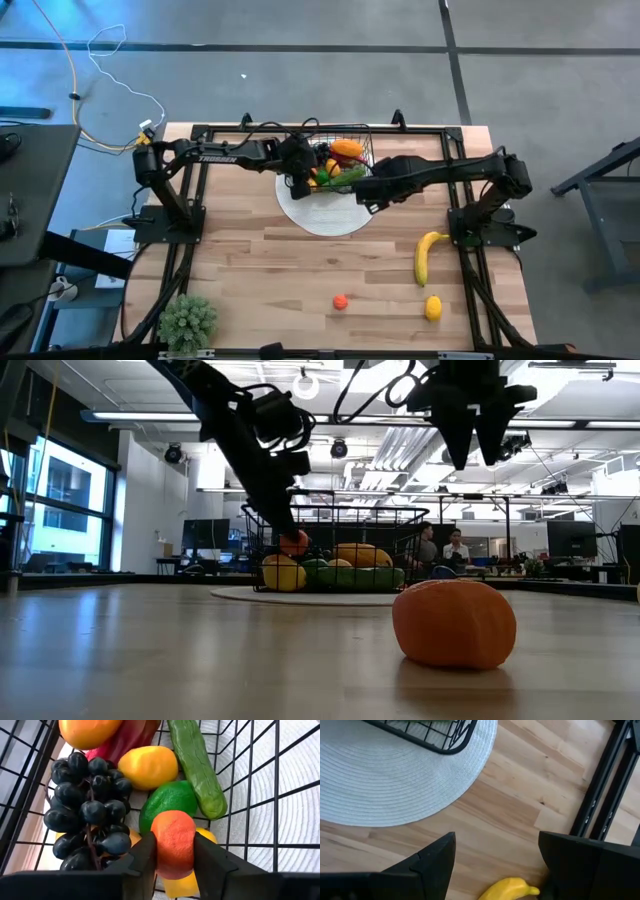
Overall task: Build produce basket
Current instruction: Put the left orange fruit into the black basket, then put the yellow lemon into the black basket
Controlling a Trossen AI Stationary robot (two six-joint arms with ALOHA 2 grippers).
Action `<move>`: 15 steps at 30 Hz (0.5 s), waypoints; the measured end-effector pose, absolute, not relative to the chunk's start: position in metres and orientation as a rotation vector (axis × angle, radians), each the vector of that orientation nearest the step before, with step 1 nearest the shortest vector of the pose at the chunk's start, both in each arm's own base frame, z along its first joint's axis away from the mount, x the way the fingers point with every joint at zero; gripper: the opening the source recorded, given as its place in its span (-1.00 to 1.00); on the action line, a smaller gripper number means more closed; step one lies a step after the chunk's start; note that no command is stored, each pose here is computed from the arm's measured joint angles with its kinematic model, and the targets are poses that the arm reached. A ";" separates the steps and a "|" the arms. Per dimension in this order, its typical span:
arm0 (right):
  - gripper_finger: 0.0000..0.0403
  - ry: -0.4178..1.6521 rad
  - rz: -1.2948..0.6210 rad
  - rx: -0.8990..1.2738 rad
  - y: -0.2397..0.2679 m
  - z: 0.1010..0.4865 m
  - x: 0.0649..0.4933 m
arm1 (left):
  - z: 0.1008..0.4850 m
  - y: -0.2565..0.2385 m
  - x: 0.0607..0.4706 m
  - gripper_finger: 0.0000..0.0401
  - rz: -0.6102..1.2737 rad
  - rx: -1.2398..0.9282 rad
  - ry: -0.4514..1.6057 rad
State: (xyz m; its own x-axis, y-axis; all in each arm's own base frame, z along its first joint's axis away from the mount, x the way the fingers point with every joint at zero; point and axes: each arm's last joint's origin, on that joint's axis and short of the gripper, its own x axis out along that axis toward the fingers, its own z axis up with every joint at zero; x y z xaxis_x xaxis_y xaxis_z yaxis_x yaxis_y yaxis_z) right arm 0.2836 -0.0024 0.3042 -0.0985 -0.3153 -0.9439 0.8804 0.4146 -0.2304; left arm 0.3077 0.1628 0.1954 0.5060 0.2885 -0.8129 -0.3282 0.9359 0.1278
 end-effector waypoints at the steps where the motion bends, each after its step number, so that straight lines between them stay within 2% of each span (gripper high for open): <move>1: 0.32 1.300 -1.101 0.584 -0.002 0.304 0.284 | 0.195 0.163 0.308 -0.48 0.372 -0.045 0.972; 9: 0.32 1.263 -1.140 0.697 0.019 0.304 0.283 | 0.197 0.163 0.307 -0.08 0.376 -0.043 0.970; 15: 0.32 1.228 -1.169 0.788 0.048 0.303 0.279 | 0.197 0.163 0.307 0.12 0.376 -0.044 0.973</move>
State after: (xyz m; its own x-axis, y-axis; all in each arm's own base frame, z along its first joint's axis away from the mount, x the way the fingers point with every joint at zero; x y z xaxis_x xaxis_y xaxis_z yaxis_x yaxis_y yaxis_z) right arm 0.2794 0.0477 0.3034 -0.0639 -0.2393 -0.9688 0.9559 0.2643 -0.1283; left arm 0.3071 0.1626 0.1965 0.5038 0.2916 -0.8131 -0.3307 0.9347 0.1304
